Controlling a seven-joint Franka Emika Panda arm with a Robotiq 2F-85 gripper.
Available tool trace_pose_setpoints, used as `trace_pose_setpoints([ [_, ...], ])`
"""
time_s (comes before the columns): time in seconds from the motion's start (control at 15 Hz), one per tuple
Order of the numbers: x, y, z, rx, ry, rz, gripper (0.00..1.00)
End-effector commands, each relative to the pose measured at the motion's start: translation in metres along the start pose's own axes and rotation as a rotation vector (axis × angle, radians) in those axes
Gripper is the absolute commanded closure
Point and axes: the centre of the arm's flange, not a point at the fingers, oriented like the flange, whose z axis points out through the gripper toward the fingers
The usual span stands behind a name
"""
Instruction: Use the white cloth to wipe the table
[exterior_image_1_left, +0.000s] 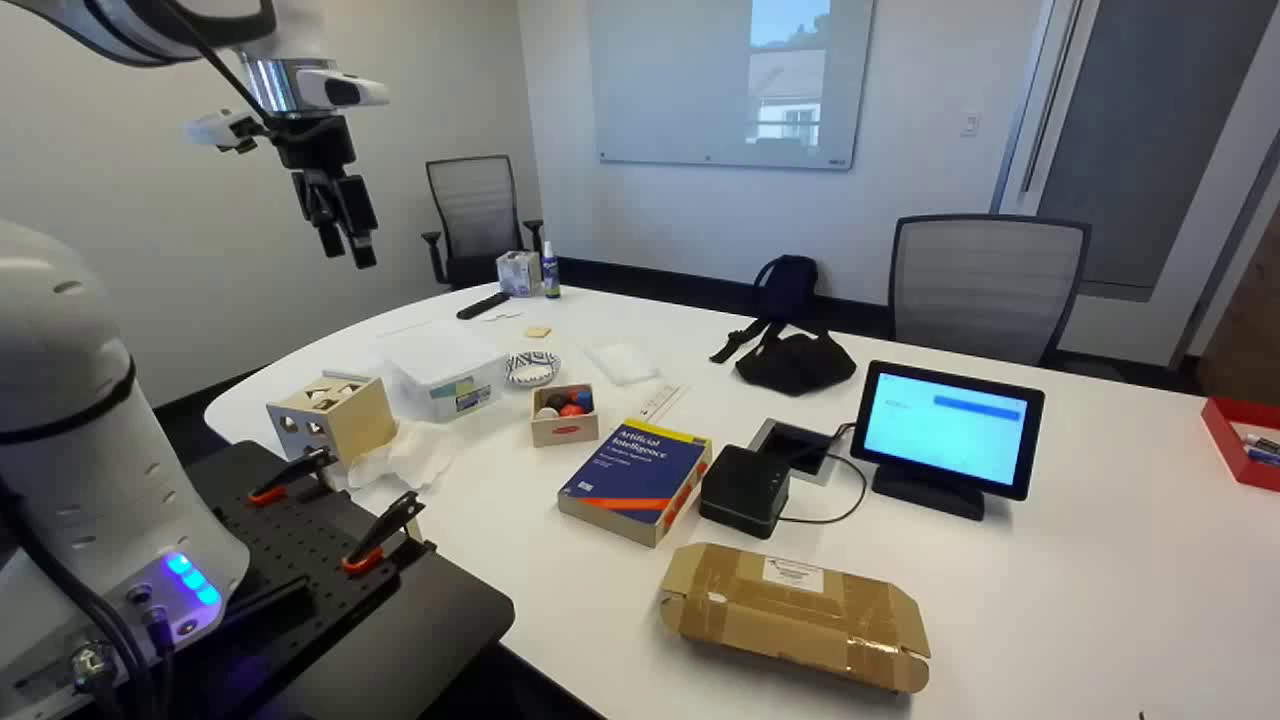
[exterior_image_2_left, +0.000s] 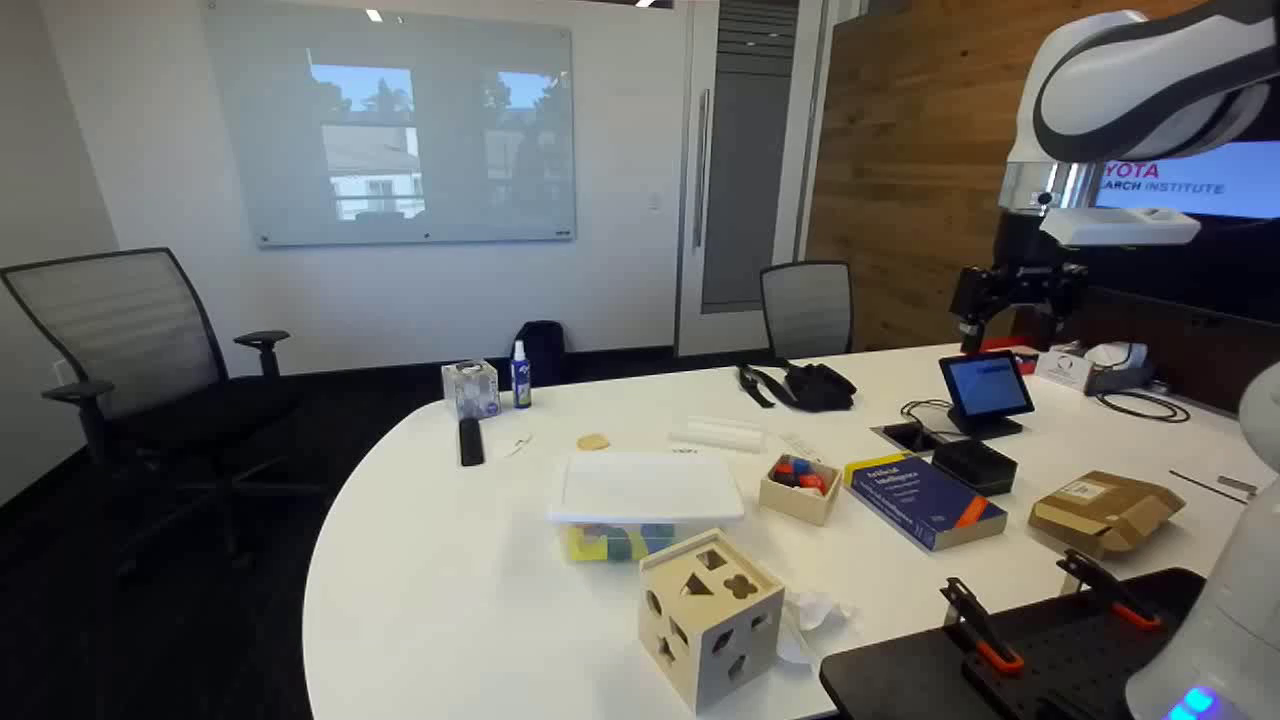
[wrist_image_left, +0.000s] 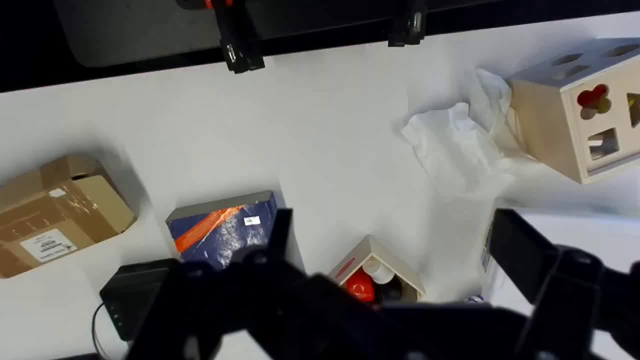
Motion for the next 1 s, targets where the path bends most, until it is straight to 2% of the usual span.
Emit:
trace_pose_setpoints([
  [0.0,0.000,0.000,0.001,0.000,-0.002,0.000,0.00],
  [0.33,0.037,-0.069,0.047,-0.059,-0.046,-0.162,0.00],
  [0.47,0.046,-0.102,0.082,-0.078,-0.087,-0.262,0.00],
  [0.73,0.040,-0.150,0.162,-0.118,-0.187,-0.398,0.00],
  [0.93,0.046,-0.166,0.215,-0.120,-0.167,-0.466,0.00],
])
